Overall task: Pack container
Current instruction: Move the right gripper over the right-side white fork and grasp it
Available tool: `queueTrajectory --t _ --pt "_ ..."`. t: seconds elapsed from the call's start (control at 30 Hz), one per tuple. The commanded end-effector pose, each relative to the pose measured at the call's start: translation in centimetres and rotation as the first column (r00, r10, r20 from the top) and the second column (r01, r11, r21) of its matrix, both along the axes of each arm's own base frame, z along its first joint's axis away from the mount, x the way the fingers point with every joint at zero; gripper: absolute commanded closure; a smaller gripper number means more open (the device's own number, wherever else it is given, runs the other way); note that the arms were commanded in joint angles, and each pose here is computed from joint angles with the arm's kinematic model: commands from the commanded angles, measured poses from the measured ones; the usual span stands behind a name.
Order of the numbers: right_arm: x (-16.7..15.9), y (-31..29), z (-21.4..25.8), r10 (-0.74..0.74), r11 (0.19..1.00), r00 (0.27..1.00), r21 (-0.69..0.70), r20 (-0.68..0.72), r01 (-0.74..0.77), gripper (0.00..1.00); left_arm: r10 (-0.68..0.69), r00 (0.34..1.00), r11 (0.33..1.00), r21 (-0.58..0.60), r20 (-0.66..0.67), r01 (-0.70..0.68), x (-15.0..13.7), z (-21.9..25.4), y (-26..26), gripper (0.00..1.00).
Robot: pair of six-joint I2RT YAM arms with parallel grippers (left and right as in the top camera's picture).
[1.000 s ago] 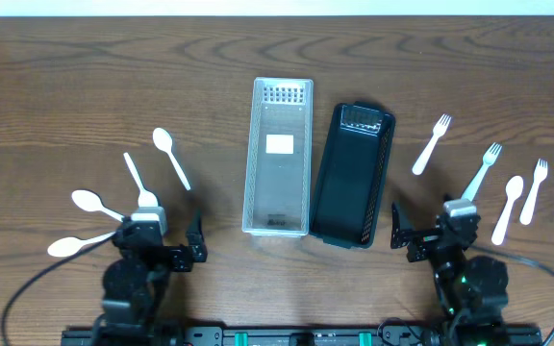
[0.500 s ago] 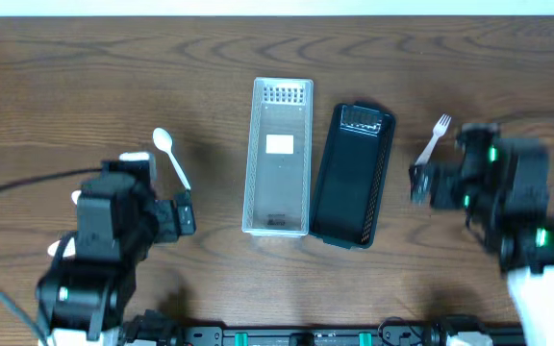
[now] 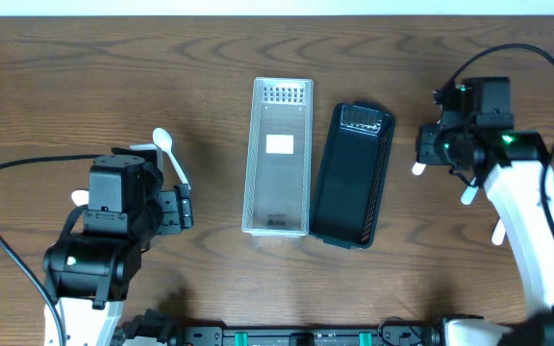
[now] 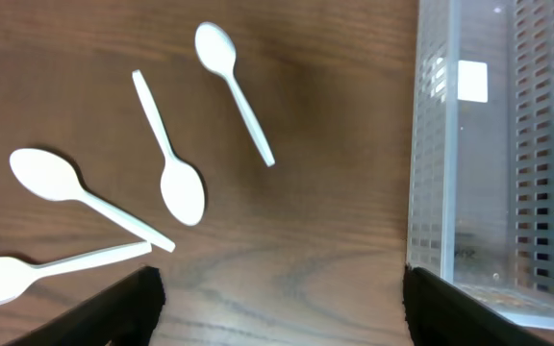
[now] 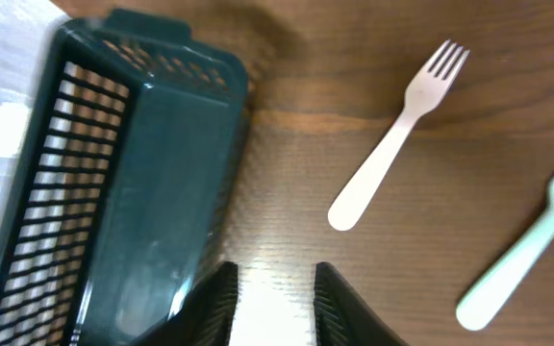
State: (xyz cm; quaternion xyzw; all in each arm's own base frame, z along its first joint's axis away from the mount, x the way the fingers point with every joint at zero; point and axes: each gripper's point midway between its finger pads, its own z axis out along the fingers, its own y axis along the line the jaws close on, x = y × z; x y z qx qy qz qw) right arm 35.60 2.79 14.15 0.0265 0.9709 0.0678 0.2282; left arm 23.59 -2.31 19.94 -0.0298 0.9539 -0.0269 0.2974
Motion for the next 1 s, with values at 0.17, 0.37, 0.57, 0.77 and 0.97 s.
queueTrajectory --t 0.17,0.37,0.57,0.77,0.97 --pt "1.2 -0.1 -5.8 -0.016 1.0 0.989 0.003 -0.148 0.017 0.99 0.01 0.999 1.0 0.017 -0.033 -0.009 0.6 -0.4 0.3 0.55" --pt "2.0 1.2 -7.8 0.02 0.997 0.985 0.075 -0.169 -0.008 0.99 0.01 0.998 1.0 0.022 -0.064 -0.008 0.9 -1.1 0.2 0.66" --pt "3.0 4.1 -7.7 0.117 0.979 0.986 0.18 -0.118 -0.095 0.99 0.01 0.997 1.0 0.024 -0.082 -0.008 1.0 -1.5 0.2 0.66" --pt "3.3 7.2 -6.9 0.23 0.951 0.972 0.224 -0.056 -0.212 0.97 0.01 0.997 1.0 0.024 -0.083 -0.008 1.0 -1.5 0.2 0.66" --pt "3.5 8.2 -6.8 0.253 0.948 0.967 0.211 -0.037 -0.239 0.97 0.01 0.997 1.0 0.024 -0.083 -0.008 1.0 -1.5 0.2 0.66"
